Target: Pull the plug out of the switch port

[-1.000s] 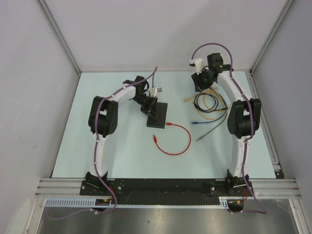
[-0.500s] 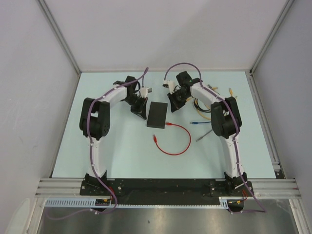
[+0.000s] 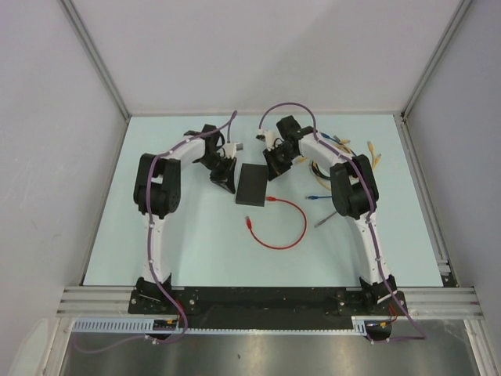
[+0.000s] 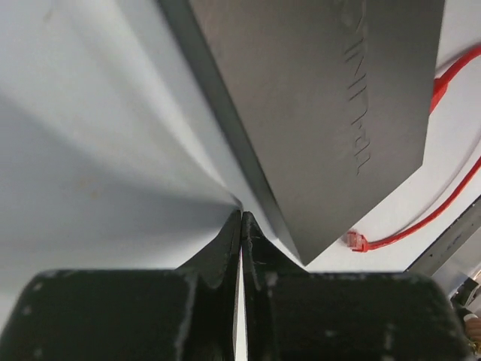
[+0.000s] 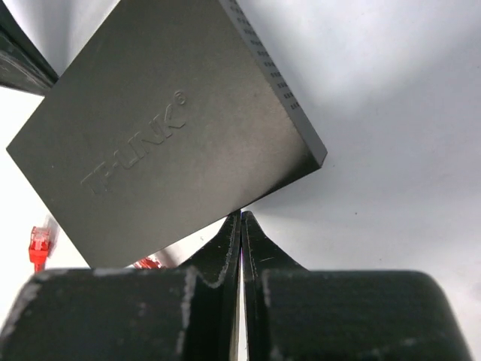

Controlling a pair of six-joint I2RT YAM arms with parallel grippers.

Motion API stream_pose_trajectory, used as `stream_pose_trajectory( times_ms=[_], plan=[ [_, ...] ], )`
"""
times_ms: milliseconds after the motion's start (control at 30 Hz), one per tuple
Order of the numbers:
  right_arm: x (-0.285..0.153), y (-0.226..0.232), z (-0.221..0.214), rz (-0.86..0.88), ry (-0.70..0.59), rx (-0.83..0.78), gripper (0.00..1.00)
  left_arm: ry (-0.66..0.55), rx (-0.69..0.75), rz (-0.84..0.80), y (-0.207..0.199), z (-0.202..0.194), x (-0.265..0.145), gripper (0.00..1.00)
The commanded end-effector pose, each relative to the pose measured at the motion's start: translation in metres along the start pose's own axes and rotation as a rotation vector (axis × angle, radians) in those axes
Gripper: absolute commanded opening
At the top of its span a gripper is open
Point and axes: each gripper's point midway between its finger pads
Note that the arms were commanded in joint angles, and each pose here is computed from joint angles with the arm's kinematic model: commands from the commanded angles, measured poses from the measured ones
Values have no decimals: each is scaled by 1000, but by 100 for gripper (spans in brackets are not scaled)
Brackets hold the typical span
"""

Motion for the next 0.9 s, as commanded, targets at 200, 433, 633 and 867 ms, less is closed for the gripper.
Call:
stream_pose_trajectory(
  times_ms=[200, 433, 633, 867],
  plan=[
    [7, 1, 37, -3, -88, -29, 3, -98, 124, -61, -8, 59, -1, 5],
    [3, 0, 46, -22, -107, -46, 3, -142, 169, 1, 2, 82, -9, 6],
    [-22, -10, 50, -25, -133, -44, 6, -221, 196, 104, 3, 97, -53, 12],
    [-59, 3, 22, 302, -125, -12, 52, -294, 214, 136, -20, 97, -92, 17]
  ],
)
Point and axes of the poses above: each gripper's point midway between its finger pads, its own x axis out along the fingers, its own y axis along the line the jaws close on, z = x × y, and after that the axes turned 5 degrees about x, right-handed
